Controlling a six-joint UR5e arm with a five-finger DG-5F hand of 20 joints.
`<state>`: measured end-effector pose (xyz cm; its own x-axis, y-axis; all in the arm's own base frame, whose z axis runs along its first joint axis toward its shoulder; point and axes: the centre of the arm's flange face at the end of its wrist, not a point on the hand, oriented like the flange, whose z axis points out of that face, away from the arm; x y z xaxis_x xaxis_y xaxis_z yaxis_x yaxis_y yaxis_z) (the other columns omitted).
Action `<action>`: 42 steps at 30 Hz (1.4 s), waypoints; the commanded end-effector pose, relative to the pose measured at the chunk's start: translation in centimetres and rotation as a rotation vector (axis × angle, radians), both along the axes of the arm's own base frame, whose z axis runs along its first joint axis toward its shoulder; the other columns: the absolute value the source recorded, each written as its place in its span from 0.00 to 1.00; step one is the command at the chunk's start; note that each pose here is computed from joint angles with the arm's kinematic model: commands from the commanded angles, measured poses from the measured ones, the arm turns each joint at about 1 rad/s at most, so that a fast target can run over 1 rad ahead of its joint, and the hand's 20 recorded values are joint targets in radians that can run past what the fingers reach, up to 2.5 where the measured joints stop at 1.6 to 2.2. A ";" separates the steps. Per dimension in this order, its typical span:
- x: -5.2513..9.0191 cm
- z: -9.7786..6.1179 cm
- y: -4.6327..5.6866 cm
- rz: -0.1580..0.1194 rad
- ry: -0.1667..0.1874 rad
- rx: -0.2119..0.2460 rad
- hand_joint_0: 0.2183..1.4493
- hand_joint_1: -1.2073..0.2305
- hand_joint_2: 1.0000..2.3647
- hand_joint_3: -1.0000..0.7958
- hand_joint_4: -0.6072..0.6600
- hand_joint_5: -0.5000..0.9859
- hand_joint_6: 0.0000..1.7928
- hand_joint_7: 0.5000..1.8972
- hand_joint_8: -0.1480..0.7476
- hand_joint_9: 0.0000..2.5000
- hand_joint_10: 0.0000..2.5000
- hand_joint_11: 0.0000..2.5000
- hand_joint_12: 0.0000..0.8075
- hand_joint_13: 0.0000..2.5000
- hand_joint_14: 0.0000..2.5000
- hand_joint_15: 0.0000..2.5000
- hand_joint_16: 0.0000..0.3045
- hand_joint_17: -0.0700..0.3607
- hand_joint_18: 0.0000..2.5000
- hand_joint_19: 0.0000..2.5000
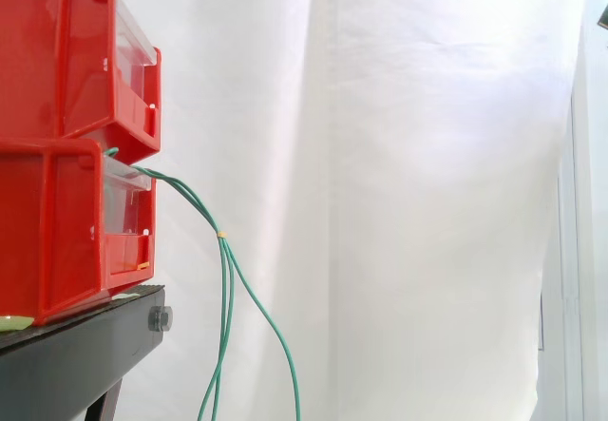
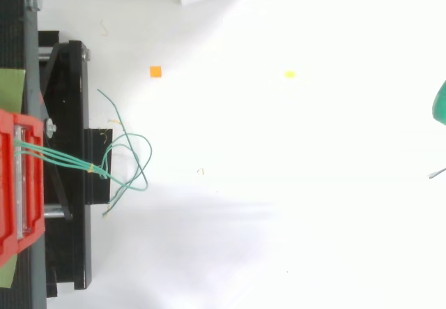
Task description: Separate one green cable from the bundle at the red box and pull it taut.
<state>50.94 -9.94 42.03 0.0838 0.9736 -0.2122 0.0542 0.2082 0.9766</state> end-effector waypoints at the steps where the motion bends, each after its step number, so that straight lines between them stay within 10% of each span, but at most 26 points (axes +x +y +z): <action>1: 1.0 -1.1 0.0 -0.013 -0.003 0.003 0.05 0.54 0.00 0.28 0.65 0.22 0.28 0.15 0.57 0.41 0.00 0.22 0.60 0.40 0.01 0.25 0.35 0.73 0.59 0.11; 17: 5.4 -5.9 0.7 -0.014 -0.007 0.015 0.06 0.53 0.00 0.28 0.66 0.22 0.28 0.15 0.56 0.43 0.00 0.22 0.61 0.43 0.01 0.27 0.35 0.72 0.62 0.12; 30: 15.6 -11.1 1.3 0.026 0.088 0.032 0.06 0.53 0.00 0.28 0.66 0.22 0.28 0.15 0.56 0.43 0.00 0.22 0.61 0.43 0.01 0.27 0.33 0.69 0.60 0.10; 42: 17.8 -12.9 0.8 0.035 0.051 0.044 0.06 0.53 0.00 0.28 0.66 0.22 0.28 0.15 0.56 0.40 0.01 0.21 0.59 0.36 0.01 0.24 0.33 0.69 0.48 0.08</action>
